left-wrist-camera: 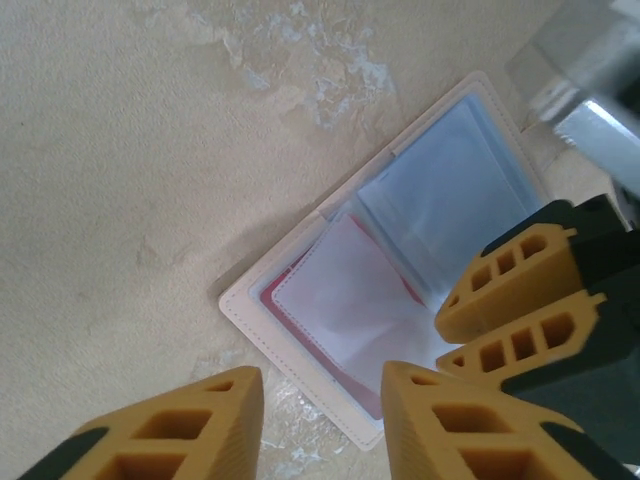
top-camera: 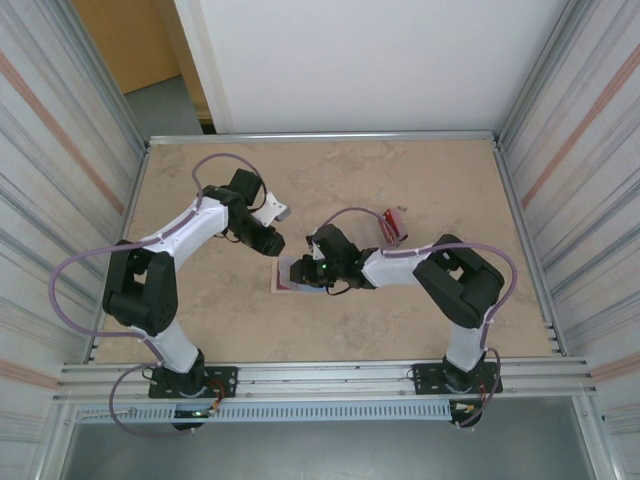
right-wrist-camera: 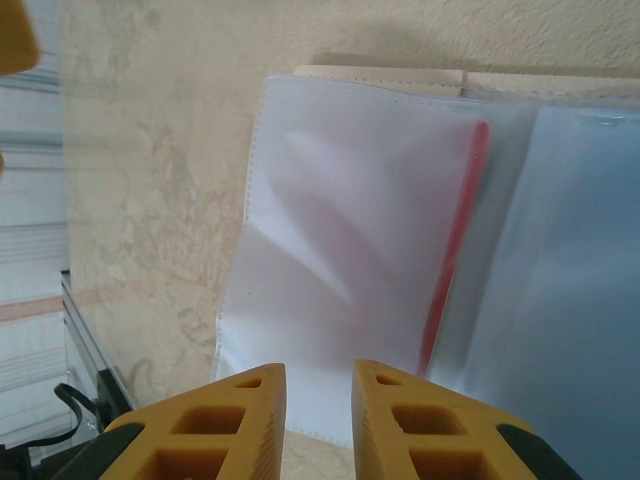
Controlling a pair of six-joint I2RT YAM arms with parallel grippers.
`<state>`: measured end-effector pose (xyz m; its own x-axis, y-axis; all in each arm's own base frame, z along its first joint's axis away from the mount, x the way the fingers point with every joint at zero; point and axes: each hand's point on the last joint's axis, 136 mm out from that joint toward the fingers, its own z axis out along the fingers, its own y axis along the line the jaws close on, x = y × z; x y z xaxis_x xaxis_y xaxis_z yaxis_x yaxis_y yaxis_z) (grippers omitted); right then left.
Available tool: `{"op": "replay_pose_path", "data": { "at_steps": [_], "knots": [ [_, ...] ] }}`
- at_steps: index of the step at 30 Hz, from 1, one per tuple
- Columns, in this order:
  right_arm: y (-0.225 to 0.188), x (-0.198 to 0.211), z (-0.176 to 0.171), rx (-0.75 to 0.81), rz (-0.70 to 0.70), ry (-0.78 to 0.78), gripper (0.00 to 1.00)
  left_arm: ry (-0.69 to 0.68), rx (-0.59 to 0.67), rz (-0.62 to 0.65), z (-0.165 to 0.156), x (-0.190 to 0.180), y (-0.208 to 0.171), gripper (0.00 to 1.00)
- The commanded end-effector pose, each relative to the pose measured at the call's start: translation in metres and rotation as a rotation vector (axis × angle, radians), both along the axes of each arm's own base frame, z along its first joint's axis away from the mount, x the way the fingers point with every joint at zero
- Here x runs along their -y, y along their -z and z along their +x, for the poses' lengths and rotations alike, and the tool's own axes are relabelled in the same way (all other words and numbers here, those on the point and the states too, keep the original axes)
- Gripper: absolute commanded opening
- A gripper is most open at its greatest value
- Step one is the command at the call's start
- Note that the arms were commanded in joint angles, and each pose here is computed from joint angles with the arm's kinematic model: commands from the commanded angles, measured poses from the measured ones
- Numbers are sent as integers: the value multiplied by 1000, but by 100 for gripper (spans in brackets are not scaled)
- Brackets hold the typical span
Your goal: Put the credit cards into the card holder
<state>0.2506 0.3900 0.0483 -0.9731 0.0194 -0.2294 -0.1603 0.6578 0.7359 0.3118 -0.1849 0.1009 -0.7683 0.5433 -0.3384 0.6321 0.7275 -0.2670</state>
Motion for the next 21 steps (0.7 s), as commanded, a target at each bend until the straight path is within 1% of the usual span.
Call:
{"op": "replay_pose_path", "data": {
  "at_steps": [1,2,4,8,11,14,21],
  "knots": [
    [2,-8,-1,-4,-9,-38,22,6,-35,-34,-6,5,0,21],
    [4,-8,-1,-5,-14,-40,22,8,-44,-39,-8,6,1,15],
    [8,-8,-1,-14,-27,-42,20,19,-69,-46,-13,11,5,8],
    [11,-8,-2,-27,-43,-47,12,52,-114,-34,-24,21,20,2],
    [5,-6,-3,-9,-40,-41,5,51,-151,-20,-27,23,32,1],
    [1,-5,-4,8,-43,-39,0,48,-170,1,-27,23,42,1],
    [19,-5,-5,-22,-63,-41,0,60,-171,86,-31,16,63,1]
  ]
}}
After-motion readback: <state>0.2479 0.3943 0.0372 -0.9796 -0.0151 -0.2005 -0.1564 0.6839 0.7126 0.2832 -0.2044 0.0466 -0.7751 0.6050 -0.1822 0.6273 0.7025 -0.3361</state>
